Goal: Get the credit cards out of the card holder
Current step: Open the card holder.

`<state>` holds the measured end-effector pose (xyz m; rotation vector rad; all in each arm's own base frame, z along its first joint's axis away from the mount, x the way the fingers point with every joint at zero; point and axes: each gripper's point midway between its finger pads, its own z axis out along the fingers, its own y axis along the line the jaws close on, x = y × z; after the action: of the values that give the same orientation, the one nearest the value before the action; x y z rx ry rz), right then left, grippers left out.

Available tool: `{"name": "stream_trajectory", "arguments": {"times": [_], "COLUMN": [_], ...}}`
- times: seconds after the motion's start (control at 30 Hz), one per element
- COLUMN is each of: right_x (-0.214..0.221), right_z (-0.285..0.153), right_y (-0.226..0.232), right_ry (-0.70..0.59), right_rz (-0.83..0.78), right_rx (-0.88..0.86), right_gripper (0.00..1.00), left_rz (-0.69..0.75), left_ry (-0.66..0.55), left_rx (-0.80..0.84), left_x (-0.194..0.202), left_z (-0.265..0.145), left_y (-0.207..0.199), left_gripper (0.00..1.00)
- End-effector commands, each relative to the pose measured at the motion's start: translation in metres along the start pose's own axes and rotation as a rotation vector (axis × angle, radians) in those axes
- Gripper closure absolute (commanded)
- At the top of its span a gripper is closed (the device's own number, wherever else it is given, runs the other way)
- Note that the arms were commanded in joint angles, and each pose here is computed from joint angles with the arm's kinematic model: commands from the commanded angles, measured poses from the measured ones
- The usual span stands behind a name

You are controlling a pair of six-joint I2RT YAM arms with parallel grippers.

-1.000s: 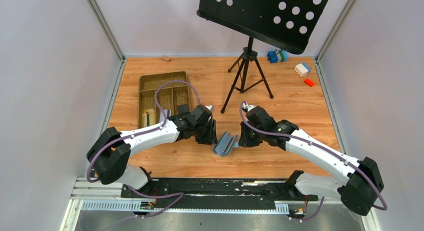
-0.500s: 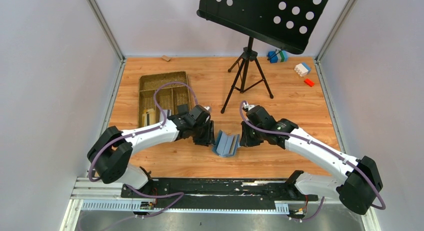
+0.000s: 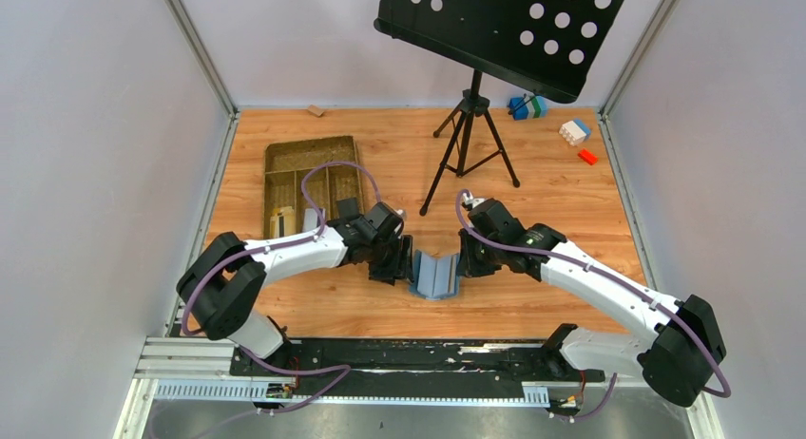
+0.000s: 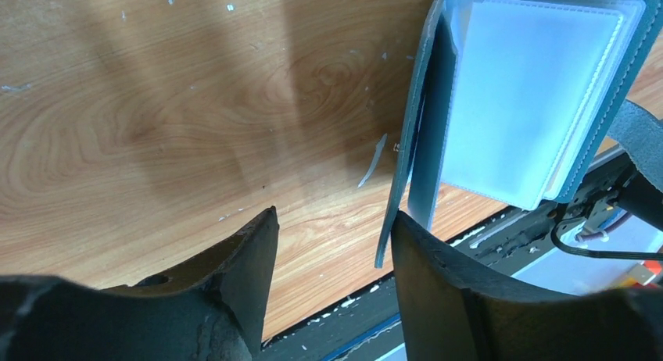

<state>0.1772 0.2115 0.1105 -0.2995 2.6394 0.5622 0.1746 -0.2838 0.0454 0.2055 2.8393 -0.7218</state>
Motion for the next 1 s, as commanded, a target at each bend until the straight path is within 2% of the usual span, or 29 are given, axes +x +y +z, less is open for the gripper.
{"name": "stream_trajectory", "arguments": {"times": [0.0,0.13,0.23,0.47,0.73,0.8,0.83,0.9,0.97], "right_x": [-0.016,-0.017,-0.018,-0.019,-0.022,-0.022,-0.021,-0.02,-0.018], "right_z": [-0.007,-0.007,-0.007,-0.005,-0.007,-0.007,-0.007,-0.006,-0.006], "right_y": [0.007,0.01,0.012,0.015,0.02,0.021,0.021,0.018,0.011], "right_ry": [-0.042,-0.048,-0.05,-0.048,-0.058,-0.055,-0.054,-0.051,-0.051], "right_rz": [-0.015,-0.017,-0.018,-0.021,-0.014,-0.011,-0.011,-0.01,0.012], "right_rx": [-0.017,-0.029,-0.038,-0.053,-0.08,-0.083,-0.081,-0.069,-0.029], "right_gripper": [0.98,0.98,0.98,0.98,0.98,0.98,0.98,0.98,0.97], "left_rz": [0.052,0.058,0.065,0.087,0.092,0.091,0.088,0.069,0.056], "left_ry": [-0.078,-0.134,-0.132,-0.111,-0.043,-0.023,-0.013,0.014,0.045], "left_rx": [0.093,0.159,0.191,0.214,0.191,0.188,0.18,0.138,0.112], "left_x": [-0.017,-0.022,-0.023,-0.025,-0.024,-0.023,-0.022,-0.018,-0.01], "left_z": [-0.017,-0.03,-0.032,-0.024,-0.004,0.002,0.005,0.013,0.019], "left_y": [-0.023,-0.035,-0.042,-0.054,-0.057,-0.057,-0.055,-0.046,-0.037], "left_gripper": [0.34,0.25,0.21,0.17,0.17,0.2,0.25,0.44,0.59]}}
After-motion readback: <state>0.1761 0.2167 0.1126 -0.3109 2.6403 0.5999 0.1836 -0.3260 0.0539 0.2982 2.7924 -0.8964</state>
